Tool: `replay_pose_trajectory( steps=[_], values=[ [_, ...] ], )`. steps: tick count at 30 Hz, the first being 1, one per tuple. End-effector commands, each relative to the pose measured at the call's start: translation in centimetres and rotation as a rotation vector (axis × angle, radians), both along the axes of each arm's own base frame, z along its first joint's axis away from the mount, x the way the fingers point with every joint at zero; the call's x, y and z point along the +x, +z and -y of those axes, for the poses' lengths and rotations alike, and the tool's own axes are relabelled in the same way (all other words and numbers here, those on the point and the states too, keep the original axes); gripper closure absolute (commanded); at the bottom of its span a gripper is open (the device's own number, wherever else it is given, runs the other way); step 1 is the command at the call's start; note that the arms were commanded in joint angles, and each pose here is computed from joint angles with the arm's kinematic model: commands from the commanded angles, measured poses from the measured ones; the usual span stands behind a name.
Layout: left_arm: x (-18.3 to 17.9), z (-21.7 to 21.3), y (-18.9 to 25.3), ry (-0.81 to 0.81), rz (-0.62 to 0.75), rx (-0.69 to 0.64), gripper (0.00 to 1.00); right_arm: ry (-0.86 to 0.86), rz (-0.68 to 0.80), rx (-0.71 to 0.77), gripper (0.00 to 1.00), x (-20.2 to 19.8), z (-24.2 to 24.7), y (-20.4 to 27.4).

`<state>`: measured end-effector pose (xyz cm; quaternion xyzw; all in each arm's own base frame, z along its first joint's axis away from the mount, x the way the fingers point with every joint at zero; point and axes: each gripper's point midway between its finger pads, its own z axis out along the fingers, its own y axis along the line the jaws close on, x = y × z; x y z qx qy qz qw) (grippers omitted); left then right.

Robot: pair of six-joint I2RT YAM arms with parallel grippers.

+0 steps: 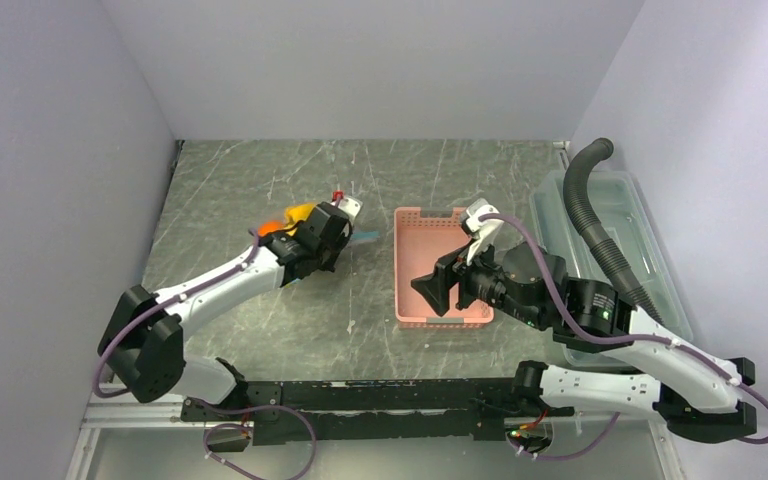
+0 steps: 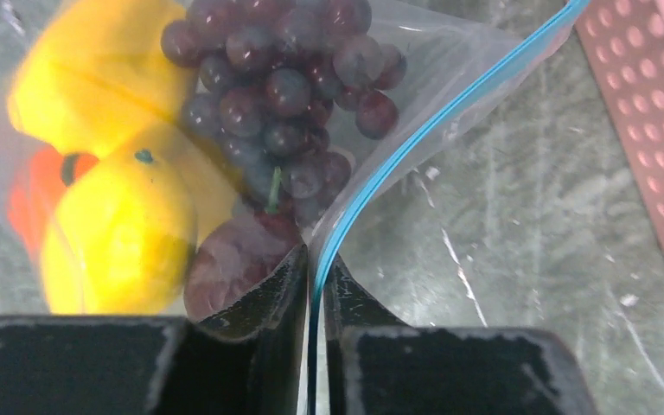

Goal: Place the food in the zip-top bag and seal the zipper
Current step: Place the zipper food storage bag at the center of the board.

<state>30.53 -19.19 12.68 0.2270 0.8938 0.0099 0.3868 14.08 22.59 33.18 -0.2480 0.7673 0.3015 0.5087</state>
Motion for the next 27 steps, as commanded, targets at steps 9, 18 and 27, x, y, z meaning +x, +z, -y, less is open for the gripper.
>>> replay_pose_trajectory(
  steps=[9, 18, 27],
  values=[
    [-5.6, 2.8, 1.0, -0.065, -0.122, -0.242, 0.65, -0.031, 0.003, 0.019, 0.27, 0.8, -0.7, 0.5],
    [-8.3, 3.0, 5.6, -0.11, -0.07, -0.397, 0.58, -0.042, 0.005, 0.018, 0.26, 1.0, -0.6, 0.7],
    [-6.9, 0.9, 9.2, -0.057, 0.04, -0.32, 0.55, -0.039, -0.007, 0.024, 0.26, 0.9, -0.9, 0.5]
  ],
)
